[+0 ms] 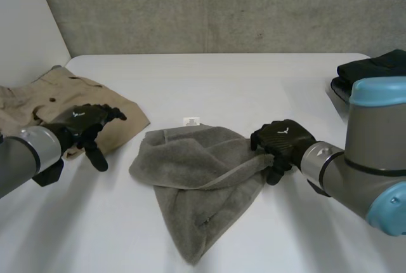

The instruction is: Fold the laundry.

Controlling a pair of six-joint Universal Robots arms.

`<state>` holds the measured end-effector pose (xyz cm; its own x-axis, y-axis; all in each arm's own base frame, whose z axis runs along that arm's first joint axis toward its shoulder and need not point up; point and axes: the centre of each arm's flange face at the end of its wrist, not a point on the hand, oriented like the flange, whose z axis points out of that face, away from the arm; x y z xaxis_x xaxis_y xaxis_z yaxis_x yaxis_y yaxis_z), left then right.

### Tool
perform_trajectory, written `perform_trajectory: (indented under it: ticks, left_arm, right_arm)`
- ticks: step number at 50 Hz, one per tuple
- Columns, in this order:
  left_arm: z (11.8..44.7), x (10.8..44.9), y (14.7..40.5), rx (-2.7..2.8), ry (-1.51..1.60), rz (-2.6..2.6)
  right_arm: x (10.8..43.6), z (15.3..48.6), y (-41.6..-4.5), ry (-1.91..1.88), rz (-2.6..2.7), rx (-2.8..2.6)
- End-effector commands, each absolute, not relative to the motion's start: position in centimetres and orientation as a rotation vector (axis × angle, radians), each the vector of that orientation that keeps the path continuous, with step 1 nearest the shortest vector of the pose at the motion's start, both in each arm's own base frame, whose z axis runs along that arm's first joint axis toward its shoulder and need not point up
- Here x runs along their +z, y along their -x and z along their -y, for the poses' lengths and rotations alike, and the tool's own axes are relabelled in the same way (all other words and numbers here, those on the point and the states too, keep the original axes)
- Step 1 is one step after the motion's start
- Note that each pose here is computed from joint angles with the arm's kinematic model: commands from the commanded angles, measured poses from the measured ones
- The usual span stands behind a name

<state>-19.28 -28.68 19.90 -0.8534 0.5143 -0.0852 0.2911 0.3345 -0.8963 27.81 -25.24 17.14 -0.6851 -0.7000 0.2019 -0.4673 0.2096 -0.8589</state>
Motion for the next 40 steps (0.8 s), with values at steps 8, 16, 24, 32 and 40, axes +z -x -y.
perform_trajectory:
  ticks: [8,16,24,32,40]
  left_arm:
    - [29.3,15.8,20.9,1.373,0.774,2.362]
    - [29.0,14.5,24.0,1.344,0.811,2.311]
    - [27.0,13.7,28.4,1.259,0.855,2.237]
    - [29.2,16.8,27.8,1.513,0.779,2.331]
    - [33.8,28.2,28.9,2.120,0.823,1.966]
  right_arm:
    - [20.8,24.2,-31.2,1.097,-1.967,-1.753]
    - [31.1,21.2,-31.4,0.985,-1.656,-2.002]
    - [34.2,20.2,-30.9,0.843,-1.578,-1.985]
    - [33.7,23.5,-28.5,0.818,-1.677,-2.078]
    - [31.2,28.7,-29.0,0.928,-1.753,-2.194]
